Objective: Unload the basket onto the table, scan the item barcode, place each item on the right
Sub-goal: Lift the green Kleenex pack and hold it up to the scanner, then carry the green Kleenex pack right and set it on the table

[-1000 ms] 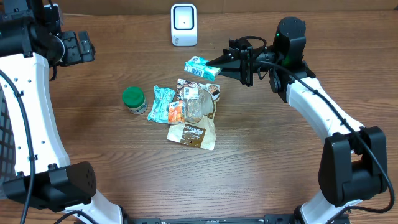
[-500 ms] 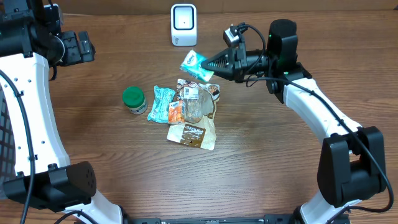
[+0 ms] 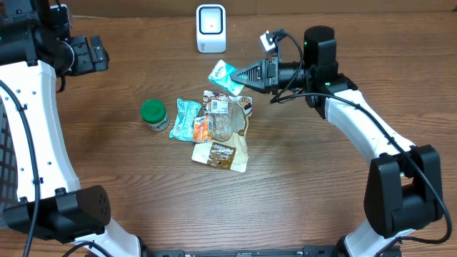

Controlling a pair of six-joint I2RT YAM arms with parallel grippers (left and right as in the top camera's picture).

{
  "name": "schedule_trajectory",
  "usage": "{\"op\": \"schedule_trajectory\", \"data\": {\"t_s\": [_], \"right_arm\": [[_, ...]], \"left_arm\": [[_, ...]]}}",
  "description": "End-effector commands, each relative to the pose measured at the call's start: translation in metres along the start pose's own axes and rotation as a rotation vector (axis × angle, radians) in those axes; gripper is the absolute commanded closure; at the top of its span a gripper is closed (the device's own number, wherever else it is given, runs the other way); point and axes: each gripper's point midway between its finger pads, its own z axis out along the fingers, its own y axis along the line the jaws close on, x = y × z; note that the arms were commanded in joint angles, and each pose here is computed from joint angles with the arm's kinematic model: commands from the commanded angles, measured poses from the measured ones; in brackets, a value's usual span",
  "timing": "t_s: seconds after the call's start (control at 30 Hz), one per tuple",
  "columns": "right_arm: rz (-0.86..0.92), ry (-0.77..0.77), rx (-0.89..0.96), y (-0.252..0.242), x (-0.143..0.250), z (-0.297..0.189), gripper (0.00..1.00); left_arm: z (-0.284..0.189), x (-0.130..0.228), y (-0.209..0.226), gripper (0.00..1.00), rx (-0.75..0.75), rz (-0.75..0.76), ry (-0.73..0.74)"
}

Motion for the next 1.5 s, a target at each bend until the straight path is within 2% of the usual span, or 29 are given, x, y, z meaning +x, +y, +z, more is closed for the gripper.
{"op": "schedule_trajectory", "data": {"t_s": [0.0, 0.1, 0.2, 0.3, 0.43, 0.6, 0.73, 1.0, 1.2, 1.47], "right_arm": [[-0.103, -0.159, 0.265, -0.039, -0.023, -0.008, 0.96], [-0.076, -0.246, 0.573, -0.09, -0.027, -0.026, 0.96], [-0.114, -0.26, 0.706, -0.098, -0.031, -0.035, 0.96], [-0.213, -0.29, 0.796, -0.079, -0.05, -0.04, 0.96], [-0.414, -0.419, 0.985, -0.026, -0.094, -0.055, 0.96], [-0.627, -0.578, 1.113, 0.031, -0.135, -0.048, 0.96], [-0.702, -0.655, 1.154, 0.028, -0.159, -0.029, 0.96], [-0.731, -0.847, 1.113, -0.022, -0.202, 0.008, 0.96], [-0.767, -0.857, 1.082, -0.077, -0.204, 0.047, 0.96], [-0.833, -0.796, 1.08, -0.125, -0.185, 0.092, 0.96]], "left_arm": [[0.005, 0.001, -0.002, 0.01, 0.009, 0.028, 0.012], [0.005, 0.001, -0.002, 0.01, 0.009, 0.028, 0.012], [0.005, 0.001, -0.002, 0.0, 0.009, 0.028, 0.012], [0.005, 0.001, -0.002, 0.0, 0.009, 0.028, 0.012], [0.005, 0.001, -0.002, 0.01, 0.009, 0.028, 0.012], [0.005, 0.001, -0.002, 0.0, 0.009, 0.028, 0.012], [0.005, 0.001, -0.002, 0.0, 0.009, 0.028, 0.012], [0.005, 0.001, -0.002, 0.01, 0.009, 0.028, 0.012], [0.005, 0.001, -0.002, 0.01, 0.009, 0.028, 0.012], [0.005, 0.001, -0.002, 0.01, 0.009, 0.028, 0.012]]}}
